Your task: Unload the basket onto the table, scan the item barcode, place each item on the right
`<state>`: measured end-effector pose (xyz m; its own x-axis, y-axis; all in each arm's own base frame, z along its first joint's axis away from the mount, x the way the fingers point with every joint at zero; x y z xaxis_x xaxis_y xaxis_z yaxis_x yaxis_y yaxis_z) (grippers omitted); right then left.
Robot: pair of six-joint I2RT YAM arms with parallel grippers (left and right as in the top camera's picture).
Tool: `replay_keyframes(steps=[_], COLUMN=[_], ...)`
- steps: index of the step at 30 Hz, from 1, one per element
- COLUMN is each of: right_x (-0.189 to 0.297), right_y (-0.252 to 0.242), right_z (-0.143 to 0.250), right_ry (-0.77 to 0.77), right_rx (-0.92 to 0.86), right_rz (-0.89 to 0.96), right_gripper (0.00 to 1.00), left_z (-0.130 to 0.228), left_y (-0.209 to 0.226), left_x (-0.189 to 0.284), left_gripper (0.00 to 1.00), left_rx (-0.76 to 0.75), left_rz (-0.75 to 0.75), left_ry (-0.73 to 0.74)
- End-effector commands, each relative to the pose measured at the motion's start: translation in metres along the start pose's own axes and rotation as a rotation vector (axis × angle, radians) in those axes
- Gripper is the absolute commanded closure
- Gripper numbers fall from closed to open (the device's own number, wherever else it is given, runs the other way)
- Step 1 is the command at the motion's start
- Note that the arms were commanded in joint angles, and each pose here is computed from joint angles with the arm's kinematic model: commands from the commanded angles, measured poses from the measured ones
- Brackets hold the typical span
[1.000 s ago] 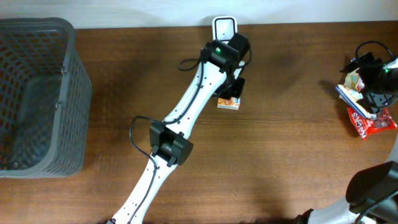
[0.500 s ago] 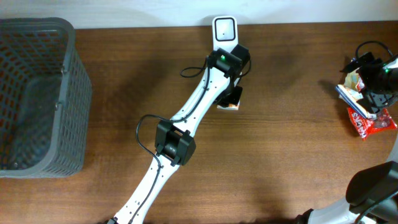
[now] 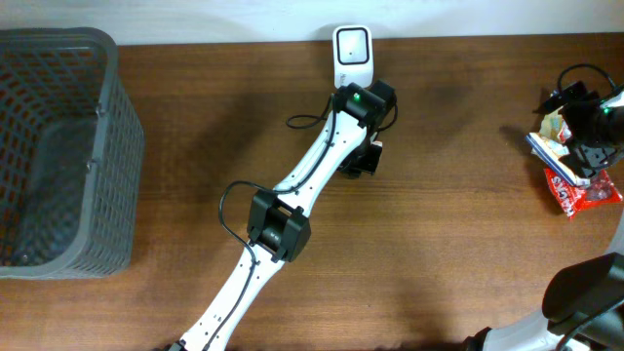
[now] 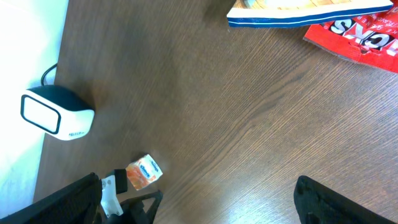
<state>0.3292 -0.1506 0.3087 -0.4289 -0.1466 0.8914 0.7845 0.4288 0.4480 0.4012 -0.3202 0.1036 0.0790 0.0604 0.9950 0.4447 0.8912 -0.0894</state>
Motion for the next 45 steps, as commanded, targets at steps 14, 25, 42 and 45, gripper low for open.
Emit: replay_keyframes(steps=[14, 25, 42, 45], right_x=[-0.001, -0.001, -0.001, -0.001], right_y=[0.001, 0.002, 0.002, 0.002], right_z=[0.001, 0.001, 0.001, 0.001], right_ry=[0.005, 0.006, 0.006, 0.006], right_rx=[0.013, 0.013, 0.013, 0.013], right_rz=[-0.004, -0.004, -0.004, -0.004], right_gripper=[0.02, 0.02, 0.02, 0.02], left_z=[-0.027, -0.065, -0.044, -0.034], left_y=[0.097, 0.075, 0.09, 0.104], left_x=[0.083, 0.01, 0.012, 0.017], left_gripper=[0.23, 0.39, 0.39, 0.33], left_rx=[0.164, 0.021, 0.091, 0.138], left_rz=[0.163, 0.334, 0.396, 0.534], left_ry=[-0.306, -0.352, -0.213, -0.153])
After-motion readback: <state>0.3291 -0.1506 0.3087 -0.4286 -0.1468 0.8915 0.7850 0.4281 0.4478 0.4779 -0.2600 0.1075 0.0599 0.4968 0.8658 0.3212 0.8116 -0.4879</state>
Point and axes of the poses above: each gripper's point midway between its finger pads, its own x axis back along the fingers, its own y axis along the line the jaws close on, z = x × y, the point moved 10 cm from there along x, back along the fingers, and after that the axes turned 5 degrees about -x, right-handed, at the moved point
